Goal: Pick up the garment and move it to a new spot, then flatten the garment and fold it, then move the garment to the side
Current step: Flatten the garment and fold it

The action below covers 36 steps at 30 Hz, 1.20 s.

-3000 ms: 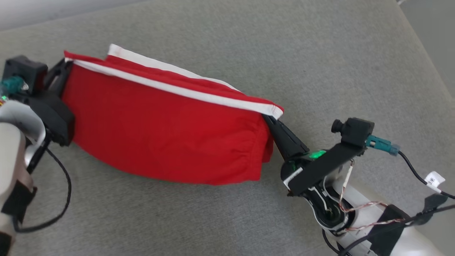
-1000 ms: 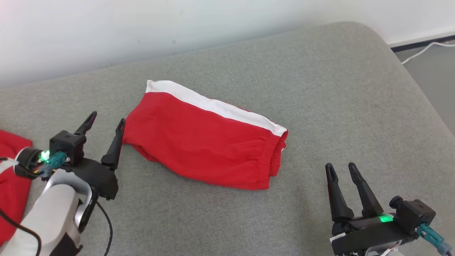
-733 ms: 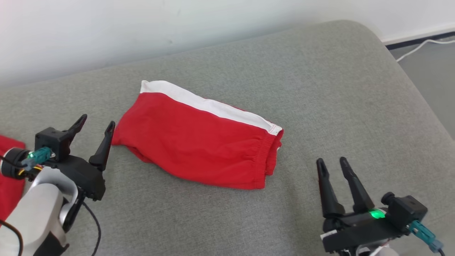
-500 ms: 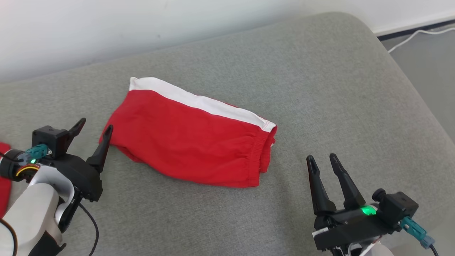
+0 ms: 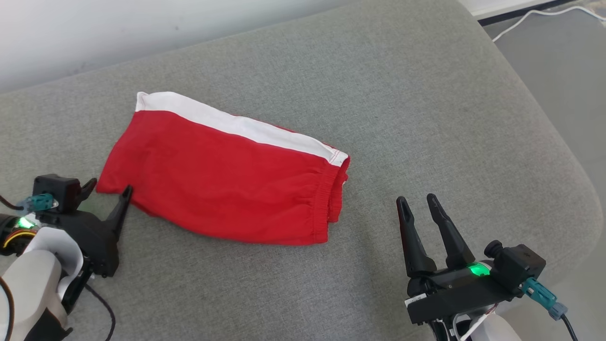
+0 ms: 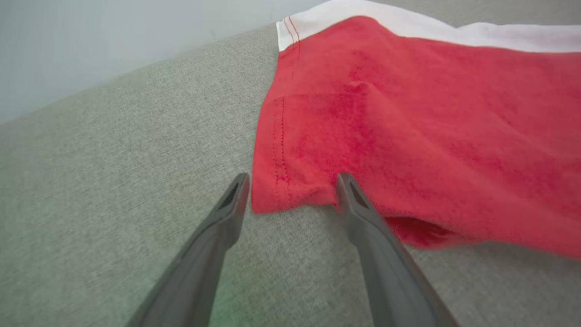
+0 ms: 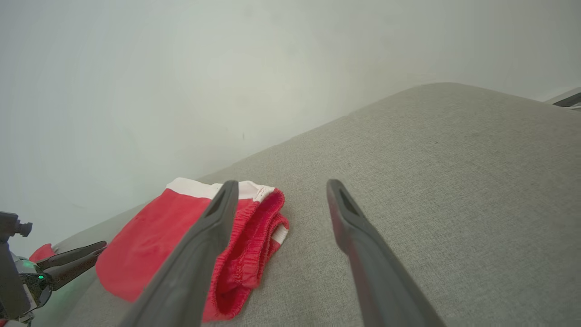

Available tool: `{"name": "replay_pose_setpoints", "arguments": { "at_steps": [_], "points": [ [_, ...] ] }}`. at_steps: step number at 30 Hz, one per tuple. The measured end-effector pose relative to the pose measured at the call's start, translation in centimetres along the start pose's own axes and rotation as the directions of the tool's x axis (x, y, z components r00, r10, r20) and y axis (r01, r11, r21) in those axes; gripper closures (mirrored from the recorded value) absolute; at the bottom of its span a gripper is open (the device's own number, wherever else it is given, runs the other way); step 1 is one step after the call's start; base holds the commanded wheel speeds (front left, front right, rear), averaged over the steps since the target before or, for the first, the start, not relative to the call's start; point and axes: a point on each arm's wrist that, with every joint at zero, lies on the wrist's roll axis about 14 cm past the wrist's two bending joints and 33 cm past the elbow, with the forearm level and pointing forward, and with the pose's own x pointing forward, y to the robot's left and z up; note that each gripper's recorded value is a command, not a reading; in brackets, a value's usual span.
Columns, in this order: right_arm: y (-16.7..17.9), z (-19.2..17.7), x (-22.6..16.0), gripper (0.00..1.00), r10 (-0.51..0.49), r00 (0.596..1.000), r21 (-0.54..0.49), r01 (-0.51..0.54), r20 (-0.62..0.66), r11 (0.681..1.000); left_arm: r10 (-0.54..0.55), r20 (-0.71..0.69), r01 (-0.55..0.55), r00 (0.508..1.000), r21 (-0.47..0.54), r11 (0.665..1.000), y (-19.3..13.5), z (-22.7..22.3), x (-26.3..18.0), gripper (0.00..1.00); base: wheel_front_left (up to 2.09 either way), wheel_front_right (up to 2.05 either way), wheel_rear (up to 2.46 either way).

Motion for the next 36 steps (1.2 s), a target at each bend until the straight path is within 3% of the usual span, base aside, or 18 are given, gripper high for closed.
{"name": "replay_pose_setpoints", "arguments": {
  "at_steps": [9,10,11,12,21,36],
  "points": [
    [-0.3,-0.4,0.2,0.00,-0.007,1.000,-0.003,0.007,-0.014,1.000,0.003,-0.057,-0.004,0.998,-0.016,1.000,0.1,-1.8,1.1,0.00,0.00,0.00,0.00],
    [-0.3,-0.4,0.2,0.00,-0.007,1.000,-0.004,0.007,-0.015,1.000,0.000,-0.059,-0.001,0.998,-0.015,1.000,0.0,-1.9,1.2,0.28,0.00,0.00,0.00],
    [-0.3,-0.4,0.2,0.00,-0.008,1.000,-0.005,0.008,-0.013,1.000,-0.004,-0.057,0.003,0.998,-0.012,1.000,-0.2,-1.8,1.3,0.85,0.00,0.00,0.00],
    [-0.3,-0.3,0.2,0.00,-0.009,1.000,-0.007,0.009,-0.012,1.000,-0.010,-0.048,0.009,0.999,-0.011,1.000,-0.4,-1.6,1.3,1.00,0.00,0.00,0.00],
    [0.2,0.0,-0.1,0.00,0.010,1.000,-0.016,-0.010,-0.001,1.000,-0.033,0.029,0.033,0.999,0.009,0.999,-2.8,-0.5,0.0,1.00,0.00,0.00,0.00],
    [1.2,0.9,-1.4,0.00,0.051,0.999,-0.030,-0.050,0.020,0.998,0.052,0.118,-0.040,0.992,-0.103,0.994,-5.3,-0.6,-6.7,1.00,0.00,0.00,0.00]
  ]
}}
